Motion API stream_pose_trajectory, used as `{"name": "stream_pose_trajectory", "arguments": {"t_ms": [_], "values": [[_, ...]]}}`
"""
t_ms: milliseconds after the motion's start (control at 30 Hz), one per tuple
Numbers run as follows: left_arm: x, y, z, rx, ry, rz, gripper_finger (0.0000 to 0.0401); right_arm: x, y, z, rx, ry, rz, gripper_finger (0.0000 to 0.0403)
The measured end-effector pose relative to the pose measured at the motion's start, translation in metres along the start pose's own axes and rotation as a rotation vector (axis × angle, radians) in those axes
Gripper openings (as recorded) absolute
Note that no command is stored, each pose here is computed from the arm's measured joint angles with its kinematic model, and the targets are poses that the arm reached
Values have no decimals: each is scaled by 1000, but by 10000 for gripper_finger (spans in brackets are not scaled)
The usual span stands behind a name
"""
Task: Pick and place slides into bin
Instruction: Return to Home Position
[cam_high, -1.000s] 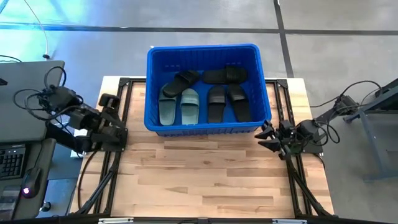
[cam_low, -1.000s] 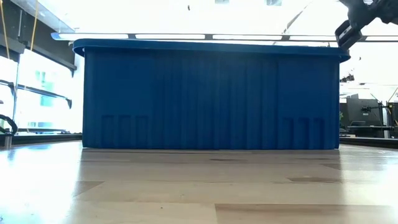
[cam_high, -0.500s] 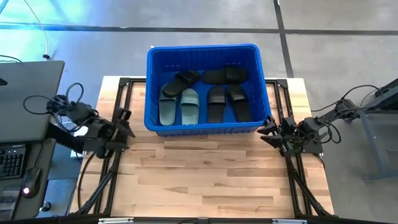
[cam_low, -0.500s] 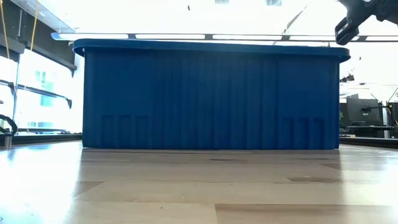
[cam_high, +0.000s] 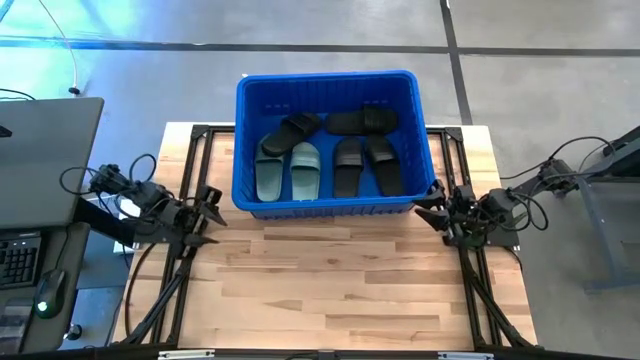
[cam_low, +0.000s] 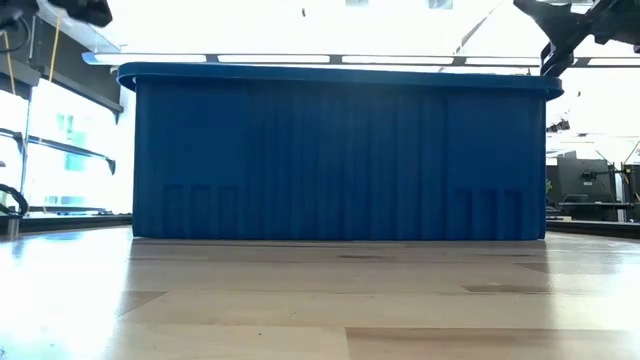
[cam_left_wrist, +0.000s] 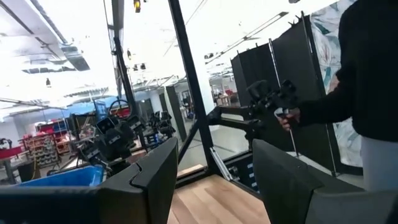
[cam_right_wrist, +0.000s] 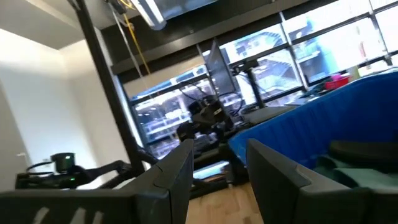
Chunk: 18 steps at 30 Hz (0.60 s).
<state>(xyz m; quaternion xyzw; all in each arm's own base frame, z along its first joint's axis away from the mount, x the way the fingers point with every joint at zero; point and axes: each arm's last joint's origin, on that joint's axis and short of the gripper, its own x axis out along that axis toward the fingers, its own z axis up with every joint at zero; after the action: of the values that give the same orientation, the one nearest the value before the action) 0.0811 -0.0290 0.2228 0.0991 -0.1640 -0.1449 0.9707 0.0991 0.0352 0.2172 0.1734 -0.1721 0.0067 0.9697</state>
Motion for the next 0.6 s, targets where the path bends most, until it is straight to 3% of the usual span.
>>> {"name": "stream_pose_trajectory", "arguments": {"t_ms": [600], "values": [[-2, -7, -21, 24, -89, -36, 191, 0, -1, -3, -93, 32, -22, 139]]}}
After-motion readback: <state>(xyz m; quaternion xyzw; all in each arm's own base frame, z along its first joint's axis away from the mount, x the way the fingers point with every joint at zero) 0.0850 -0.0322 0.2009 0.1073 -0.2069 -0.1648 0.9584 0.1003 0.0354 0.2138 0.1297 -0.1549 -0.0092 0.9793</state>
